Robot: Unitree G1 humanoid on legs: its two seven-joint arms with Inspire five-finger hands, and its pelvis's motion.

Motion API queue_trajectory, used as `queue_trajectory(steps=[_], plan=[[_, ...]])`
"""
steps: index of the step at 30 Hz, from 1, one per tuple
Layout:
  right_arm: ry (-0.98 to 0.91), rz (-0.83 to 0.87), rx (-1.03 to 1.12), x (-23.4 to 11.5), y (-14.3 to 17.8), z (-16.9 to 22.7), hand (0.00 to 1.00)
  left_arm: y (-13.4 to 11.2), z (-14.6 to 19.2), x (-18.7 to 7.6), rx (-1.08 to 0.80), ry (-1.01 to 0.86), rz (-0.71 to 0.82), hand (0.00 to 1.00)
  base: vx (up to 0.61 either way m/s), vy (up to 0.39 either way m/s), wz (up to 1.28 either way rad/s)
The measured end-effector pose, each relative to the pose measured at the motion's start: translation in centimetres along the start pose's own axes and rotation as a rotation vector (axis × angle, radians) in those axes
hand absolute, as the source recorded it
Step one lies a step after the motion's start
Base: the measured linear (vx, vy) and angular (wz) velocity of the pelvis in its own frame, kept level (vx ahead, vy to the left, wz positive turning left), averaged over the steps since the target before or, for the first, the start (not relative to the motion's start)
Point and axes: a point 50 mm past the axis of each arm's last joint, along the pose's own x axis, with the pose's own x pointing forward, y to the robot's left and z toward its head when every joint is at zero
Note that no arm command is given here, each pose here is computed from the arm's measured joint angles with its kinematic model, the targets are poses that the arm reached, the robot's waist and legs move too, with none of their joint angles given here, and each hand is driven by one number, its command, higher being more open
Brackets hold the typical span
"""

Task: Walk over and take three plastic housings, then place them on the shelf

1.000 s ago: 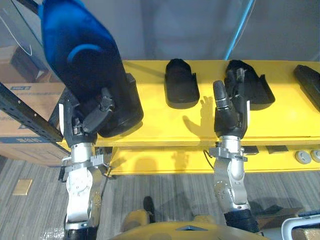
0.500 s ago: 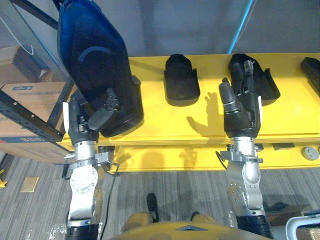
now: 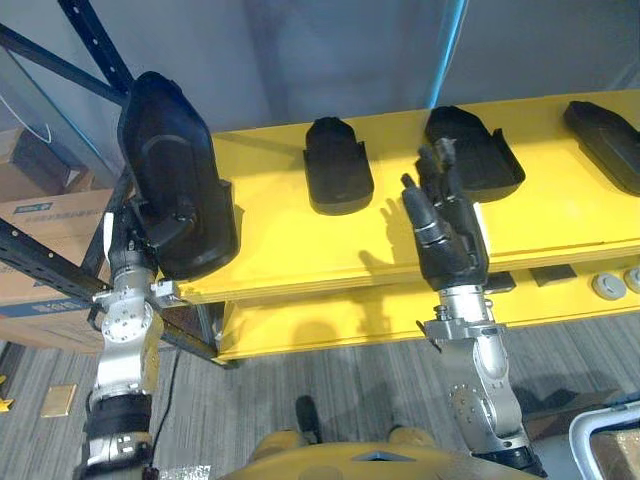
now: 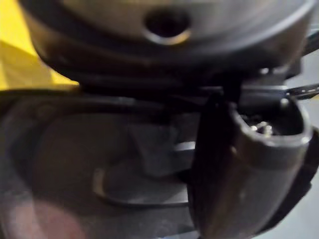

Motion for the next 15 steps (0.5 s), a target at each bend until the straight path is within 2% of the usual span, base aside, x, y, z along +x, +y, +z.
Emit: queue_trajectory(steps=[6, 10, 15], plan=[[0.036, 0.066, -0.010, -0.1, 0.3, -0.2, 1.00, -0.6, -1.7, 0.7, -0.197, 0.133, -0.095, 0.00, 0.03, 0.014, -0.07], [0.061, 0.084, -0.018, -0.1, 0.2, -0.4, 1.00, -0.7, -2.6, 1.1, -0.209, 0.200, -0.092, 0.00, 0.00, -0.010, -0.03], [0.099, 0.111, -0.019, -0.3, 0.3, -0.7, 1.00, 0.7, -3.8, 1.5, -0.206, 0.322, -0.047, 0.00, -0.01, -0.012, -0.02]])
